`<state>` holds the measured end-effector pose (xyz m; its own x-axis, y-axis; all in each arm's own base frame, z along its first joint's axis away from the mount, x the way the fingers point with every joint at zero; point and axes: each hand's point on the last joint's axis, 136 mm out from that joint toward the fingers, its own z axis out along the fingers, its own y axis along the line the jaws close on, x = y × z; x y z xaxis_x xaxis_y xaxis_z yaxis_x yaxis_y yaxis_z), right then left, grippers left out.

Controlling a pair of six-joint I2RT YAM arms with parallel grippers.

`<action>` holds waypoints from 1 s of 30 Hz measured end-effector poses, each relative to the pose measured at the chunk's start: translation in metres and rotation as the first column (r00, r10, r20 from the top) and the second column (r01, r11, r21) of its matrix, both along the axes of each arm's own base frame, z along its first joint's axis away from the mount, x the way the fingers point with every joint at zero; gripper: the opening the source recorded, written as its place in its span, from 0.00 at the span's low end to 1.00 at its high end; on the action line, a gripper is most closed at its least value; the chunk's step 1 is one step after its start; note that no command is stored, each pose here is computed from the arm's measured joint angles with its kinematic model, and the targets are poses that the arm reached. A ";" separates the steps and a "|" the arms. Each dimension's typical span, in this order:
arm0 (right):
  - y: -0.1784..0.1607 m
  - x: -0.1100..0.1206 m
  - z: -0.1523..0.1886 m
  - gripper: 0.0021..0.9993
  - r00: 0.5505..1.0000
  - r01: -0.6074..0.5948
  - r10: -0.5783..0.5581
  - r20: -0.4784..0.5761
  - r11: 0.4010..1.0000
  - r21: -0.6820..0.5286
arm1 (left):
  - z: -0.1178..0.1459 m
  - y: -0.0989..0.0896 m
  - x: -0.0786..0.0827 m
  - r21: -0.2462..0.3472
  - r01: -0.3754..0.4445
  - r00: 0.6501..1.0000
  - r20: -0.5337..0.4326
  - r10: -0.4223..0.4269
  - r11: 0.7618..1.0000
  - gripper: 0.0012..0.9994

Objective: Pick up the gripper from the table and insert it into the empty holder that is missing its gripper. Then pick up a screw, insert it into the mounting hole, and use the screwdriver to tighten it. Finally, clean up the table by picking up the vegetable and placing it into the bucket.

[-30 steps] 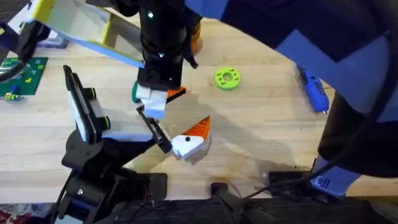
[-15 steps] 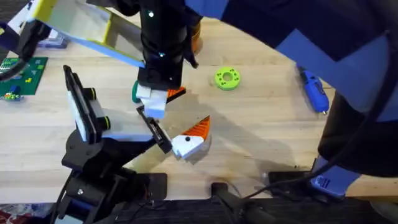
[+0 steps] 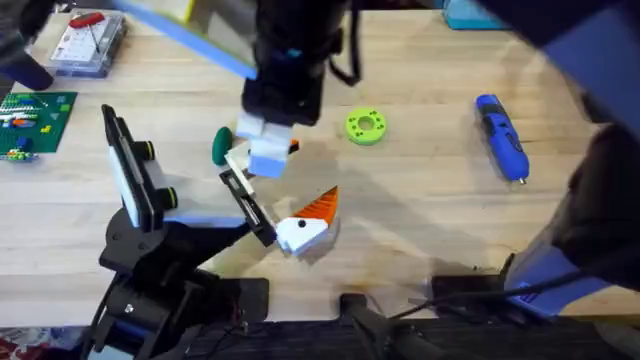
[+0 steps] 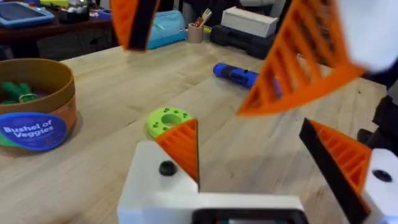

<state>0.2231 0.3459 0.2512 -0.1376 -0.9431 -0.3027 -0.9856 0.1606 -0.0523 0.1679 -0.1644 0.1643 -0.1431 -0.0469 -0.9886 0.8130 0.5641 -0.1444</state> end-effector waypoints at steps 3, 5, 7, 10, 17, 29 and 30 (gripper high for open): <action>-0.009 -0.004 0.012 1.00 1.000 0.005 -0.005 0.009 1.000 0.012 | 0.000 0.000 0.000 0.000 0.000 1.000 0.000 0.000 1.000 0.99; -0.013 -0.005 0.021 1.00 1.000 0.008 -0.008 0.020 1.000 0.029 | 0.000 0.000 0.000 0.000 0.000 1.000 0.000 0.000 1.000 0.99; -0.018 -0.007 0.029 1.00 0.999 0.011 -0.012 0.030 0.999 0.043 | 0.000 0.000 0.000 0.000 0.000 1.000 0.000 0.000 1.000 0.99; -0.031 -0.009 0.037 1.00 0.999 0.021 -0.022 0.031 0.999 0.041 | 0.000 0.000 0.000 0.000 0.000 1.000 0.000 0.000 1.000 0.99; -0.047 -0.014 0.030 1.00 0.998 0.034 -0.037 0.045 0.998 0.059 | 0.000 0.000 0.000 0.000 0.000 1.000 0.000 0.000 1.000 0.99; -0.087 -0.032 -0.002 1.00 0.983 0.177 -0.178 -0.051 0.984 -0.025 | 0.000 0.000 0.000 0.000 0.000 1.000 0.000 0.000 1.000 0.99; -0.088 -0.032 -0.002 1.00 0.982 0.180 -0.182 -0.054 0.983 -0.029 | 0.000 0.000 0.000 0.000 0.000 1.000 0.000 0.000 1.000 0.99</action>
<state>0.1913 0.2576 0.2491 -0.3226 -0.9080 -0.2674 -0.9419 0.3359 -0.0040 0.1680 -0.1644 0.1643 -0.1431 -0.0469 -0.9886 0.8128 0.5644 -0.1444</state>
